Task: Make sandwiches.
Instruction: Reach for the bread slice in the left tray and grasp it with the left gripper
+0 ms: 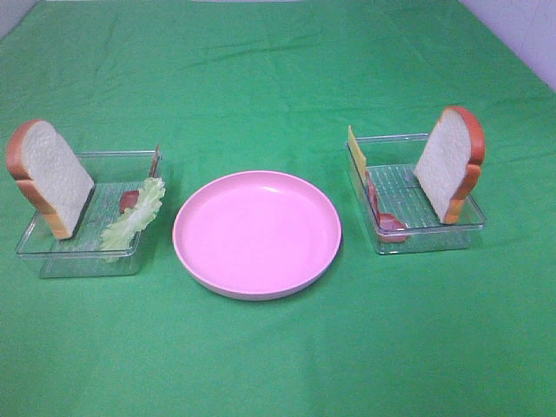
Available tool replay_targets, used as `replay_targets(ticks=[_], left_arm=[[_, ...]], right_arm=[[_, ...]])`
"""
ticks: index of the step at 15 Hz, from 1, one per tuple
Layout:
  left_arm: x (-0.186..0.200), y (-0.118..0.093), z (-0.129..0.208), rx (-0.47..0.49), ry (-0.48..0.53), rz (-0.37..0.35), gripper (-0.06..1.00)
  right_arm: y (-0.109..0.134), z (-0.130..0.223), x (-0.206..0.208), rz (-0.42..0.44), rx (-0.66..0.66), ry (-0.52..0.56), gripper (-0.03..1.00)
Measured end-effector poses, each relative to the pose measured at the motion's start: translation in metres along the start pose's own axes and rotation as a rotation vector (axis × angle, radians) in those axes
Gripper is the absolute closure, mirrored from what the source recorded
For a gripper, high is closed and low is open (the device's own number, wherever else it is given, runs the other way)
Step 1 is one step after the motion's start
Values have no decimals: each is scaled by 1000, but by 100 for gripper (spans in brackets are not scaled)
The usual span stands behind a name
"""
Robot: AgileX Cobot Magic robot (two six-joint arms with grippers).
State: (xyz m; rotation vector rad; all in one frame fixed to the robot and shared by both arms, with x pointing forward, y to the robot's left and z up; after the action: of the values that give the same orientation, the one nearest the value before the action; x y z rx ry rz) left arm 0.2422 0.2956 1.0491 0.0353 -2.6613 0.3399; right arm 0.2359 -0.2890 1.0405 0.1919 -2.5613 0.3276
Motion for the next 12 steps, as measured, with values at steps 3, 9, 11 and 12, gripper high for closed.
replay_targets(ticks=[3,9,11,12], left_arm=[[0,0,0,0,0,0,19],[-2,0,-1,1,15,-3,19],[-8,-1,-6,5,50,-12,19],[-12,-3,-14,12,57,-11,19]], right_arm=[[0,0,0,0,0,0,20],[0,0,0,0,0,0,20],[0,0,0,0,0,0,20],[0,0,0,0,0,0,20]])
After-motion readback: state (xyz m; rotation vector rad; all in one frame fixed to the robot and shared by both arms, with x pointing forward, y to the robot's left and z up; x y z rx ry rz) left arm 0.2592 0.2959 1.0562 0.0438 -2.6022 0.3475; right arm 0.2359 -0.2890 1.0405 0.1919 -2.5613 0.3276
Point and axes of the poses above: a point on each arm's last joint axis where the gripper is mounted, x pointing back along that axis away from the gripper, y along the wrist's bending axis when the last joint is at zero, z = x × y, the point moved 1 cm from there along -x, pointing out along that axis toward the gripper, and after that the axes turned 14 degrees about x, right-handed, at the moved point
